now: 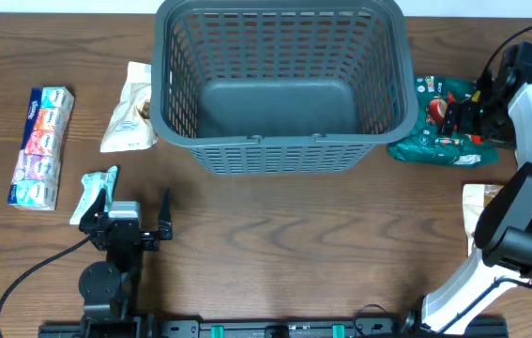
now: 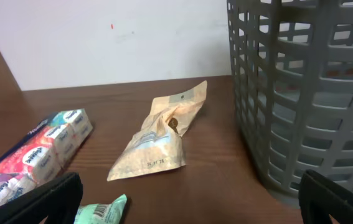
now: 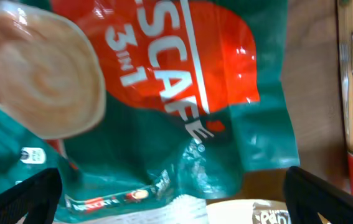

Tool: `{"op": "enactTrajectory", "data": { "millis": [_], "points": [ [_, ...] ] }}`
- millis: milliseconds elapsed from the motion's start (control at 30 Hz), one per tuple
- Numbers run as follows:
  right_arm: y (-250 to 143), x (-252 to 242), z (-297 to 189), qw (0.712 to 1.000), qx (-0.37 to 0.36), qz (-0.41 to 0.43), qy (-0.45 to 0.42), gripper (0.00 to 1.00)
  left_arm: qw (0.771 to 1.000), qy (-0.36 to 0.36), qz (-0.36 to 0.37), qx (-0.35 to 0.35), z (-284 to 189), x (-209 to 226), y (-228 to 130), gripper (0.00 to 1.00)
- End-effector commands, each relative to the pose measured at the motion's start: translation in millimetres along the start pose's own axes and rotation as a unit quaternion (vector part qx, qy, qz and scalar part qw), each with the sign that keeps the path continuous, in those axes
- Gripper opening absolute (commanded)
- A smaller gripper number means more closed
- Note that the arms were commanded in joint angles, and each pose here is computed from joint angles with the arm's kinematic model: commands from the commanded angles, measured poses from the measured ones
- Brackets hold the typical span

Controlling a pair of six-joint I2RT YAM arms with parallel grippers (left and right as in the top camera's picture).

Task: Pack container
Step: 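Move the right gripper up over the green Nescafe coffee bag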

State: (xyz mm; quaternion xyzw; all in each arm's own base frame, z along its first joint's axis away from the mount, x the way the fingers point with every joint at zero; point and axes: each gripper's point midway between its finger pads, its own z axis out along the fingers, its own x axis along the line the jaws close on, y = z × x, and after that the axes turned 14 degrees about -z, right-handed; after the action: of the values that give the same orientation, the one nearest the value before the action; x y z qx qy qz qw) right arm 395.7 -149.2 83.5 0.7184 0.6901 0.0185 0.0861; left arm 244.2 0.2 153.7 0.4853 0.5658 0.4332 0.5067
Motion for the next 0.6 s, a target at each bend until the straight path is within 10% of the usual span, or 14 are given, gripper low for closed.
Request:
{"op": "enactTrajectory", "data": {
  "millis": [0, 567],
  "points": [
    [8.4, -0.9, -6.7, 1.000, -0.023, 0.001, 0.008, 0.99, 1.000, 0.008, 0.003, 0.019, 1.7, 4.6, -15.3, 0.99],
    [37.4, 60.3, -2.4, 0.989, -0.075, -0.112, 0.067, 0.99, 1.000, 0.008, 0.003, 0.019, 1.7, 4.6, -15.3, 0.99]
  ]
}}
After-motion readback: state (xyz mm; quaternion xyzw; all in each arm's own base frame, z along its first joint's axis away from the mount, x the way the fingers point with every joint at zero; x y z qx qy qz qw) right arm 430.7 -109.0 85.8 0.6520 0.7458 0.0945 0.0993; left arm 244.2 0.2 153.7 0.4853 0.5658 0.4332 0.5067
